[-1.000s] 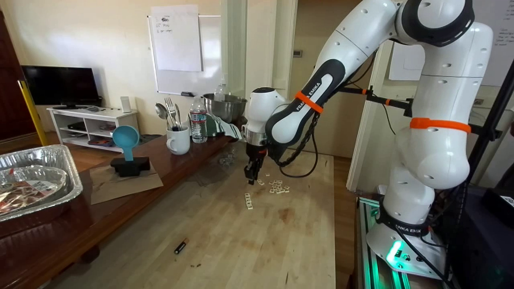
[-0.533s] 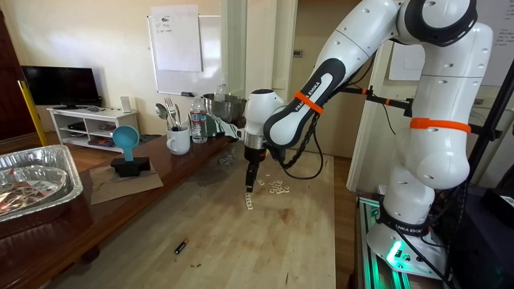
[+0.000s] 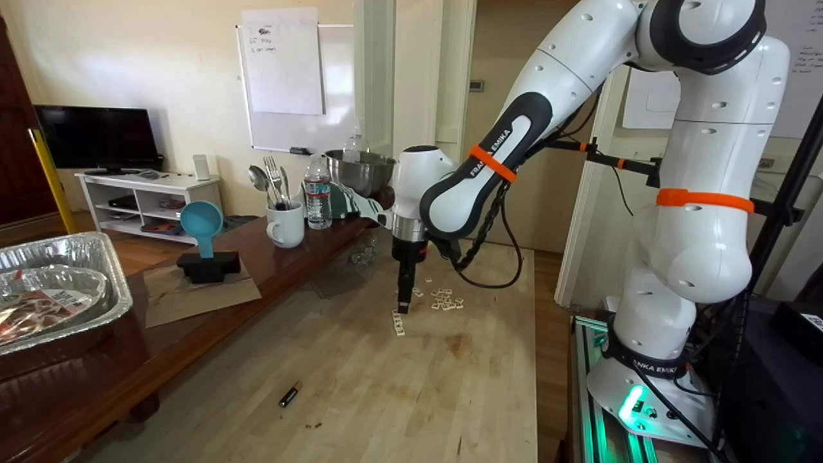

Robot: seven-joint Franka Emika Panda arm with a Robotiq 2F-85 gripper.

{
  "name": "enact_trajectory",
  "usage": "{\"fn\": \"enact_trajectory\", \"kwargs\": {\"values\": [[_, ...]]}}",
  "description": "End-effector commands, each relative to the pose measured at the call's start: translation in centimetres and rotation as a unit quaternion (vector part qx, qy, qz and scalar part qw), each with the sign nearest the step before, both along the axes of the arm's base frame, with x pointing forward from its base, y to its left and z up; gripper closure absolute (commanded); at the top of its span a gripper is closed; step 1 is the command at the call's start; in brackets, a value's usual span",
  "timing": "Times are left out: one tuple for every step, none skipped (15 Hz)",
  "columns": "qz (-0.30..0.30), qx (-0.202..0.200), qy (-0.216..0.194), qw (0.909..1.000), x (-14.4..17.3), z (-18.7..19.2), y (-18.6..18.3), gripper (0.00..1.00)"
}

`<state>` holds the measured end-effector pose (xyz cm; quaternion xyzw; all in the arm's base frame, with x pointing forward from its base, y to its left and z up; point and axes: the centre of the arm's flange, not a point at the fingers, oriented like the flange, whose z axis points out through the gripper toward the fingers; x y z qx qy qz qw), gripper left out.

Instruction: Create the word 'Later' using the letter tiles on the tabletop.

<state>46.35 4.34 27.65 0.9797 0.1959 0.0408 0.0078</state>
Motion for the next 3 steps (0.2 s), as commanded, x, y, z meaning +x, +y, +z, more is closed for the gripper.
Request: {"fn": "enact_trajectory", "kwargs": {"values": [[0.001,0.0,0.0,1.0,-0.03,-0.03,0.0,0.0],[0.002,0.0,0.001,1.0,-0.04,-0.04,0.0,0.0],[0.002,0.0,0.001,1.0,-0.04,-0.04,0.0,0.0]]}}
